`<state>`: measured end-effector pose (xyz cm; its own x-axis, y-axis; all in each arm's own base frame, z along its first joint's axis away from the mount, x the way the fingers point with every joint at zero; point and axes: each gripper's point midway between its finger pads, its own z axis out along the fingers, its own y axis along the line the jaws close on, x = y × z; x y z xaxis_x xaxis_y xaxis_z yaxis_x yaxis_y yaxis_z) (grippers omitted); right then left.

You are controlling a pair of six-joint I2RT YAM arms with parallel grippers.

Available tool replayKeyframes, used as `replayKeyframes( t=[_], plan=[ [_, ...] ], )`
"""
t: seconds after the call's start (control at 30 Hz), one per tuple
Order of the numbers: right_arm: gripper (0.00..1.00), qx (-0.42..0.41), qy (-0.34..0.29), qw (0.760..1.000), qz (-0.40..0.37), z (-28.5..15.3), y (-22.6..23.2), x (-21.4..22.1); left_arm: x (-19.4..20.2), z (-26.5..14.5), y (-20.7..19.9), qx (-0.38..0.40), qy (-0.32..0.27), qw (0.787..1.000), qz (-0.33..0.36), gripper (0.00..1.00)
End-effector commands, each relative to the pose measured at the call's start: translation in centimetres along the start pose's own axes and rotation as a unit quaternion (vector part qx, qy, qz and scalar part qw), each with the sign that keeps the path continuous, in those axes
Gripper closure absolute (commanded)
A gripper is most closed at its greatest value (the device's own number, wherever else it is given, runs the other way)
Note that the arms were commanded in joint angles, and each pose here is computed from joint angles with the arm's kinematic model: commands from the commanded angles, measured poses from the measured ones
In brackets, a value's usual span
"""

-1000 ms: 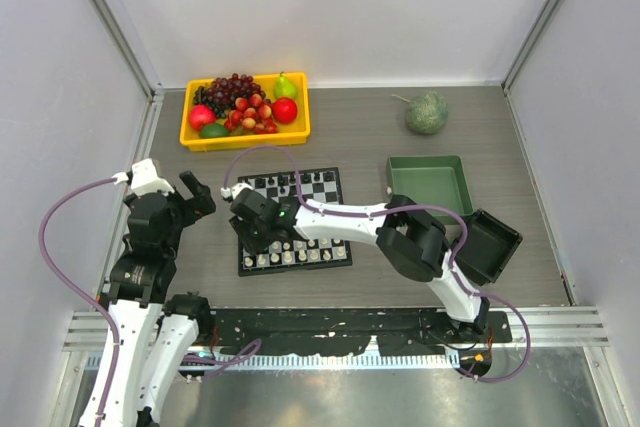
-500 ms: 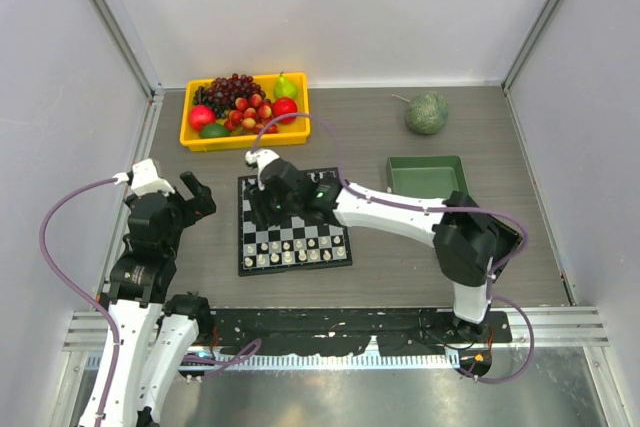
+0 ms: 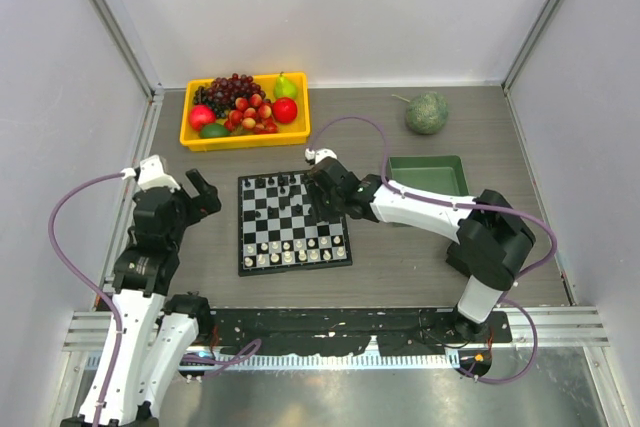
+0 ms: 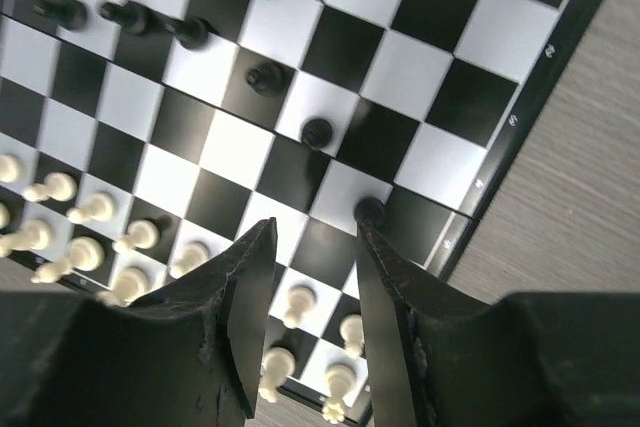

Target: Set up the chess pieces on the board

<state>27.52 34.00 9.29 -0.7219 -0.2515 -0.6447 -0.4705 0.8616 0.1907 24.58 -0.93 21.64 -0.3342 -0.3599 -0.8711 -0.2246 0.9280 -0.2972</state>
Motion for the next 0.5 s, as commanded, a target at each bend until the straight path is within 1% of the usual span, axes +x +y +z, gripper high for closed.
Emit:
replayKeyframes(
  t=[0.0, 0.13, 0.3, 0.4, 0.47],
  plan=[
    [0.57, 0.023, -0.020, 1.000, 0.005, -1.2, -1.3, -0.8, -1.1, 0.5, -1.2, 0.026, -0.018, 0.999, -0.012, 0.01],
    [0.57, 0.027, -0.015, 1.000, 0.006, -1.0, -1.9, -0.5, -1.1, 0.7, -1.5, 0.031, -0.013, 0.999, -0.010, 0.01],
    [0.58, 0.022, -0.019, 1.000, -0.003, -1.0, -1.6, -1.1, -0.6, 1.3, -1.8, 0.038, 0.002, 0.999, -0.002, 0.01],
    [0.58, 0.027, -0.023, 0.999, -0.003, -1.1, -1.9, -1.6, 0.2, 1.9, -2.4, 0.051, 0.031, 0.998, 0.022, 0.01],
    [0.58, 0.028, -0.029, 0.999, 0.001, -1.4, -2.2, -2.2, 0.7, 2.2, -2.6, 0.051, 0.062, 0.996, 0.036, 0.01]
  ],
)
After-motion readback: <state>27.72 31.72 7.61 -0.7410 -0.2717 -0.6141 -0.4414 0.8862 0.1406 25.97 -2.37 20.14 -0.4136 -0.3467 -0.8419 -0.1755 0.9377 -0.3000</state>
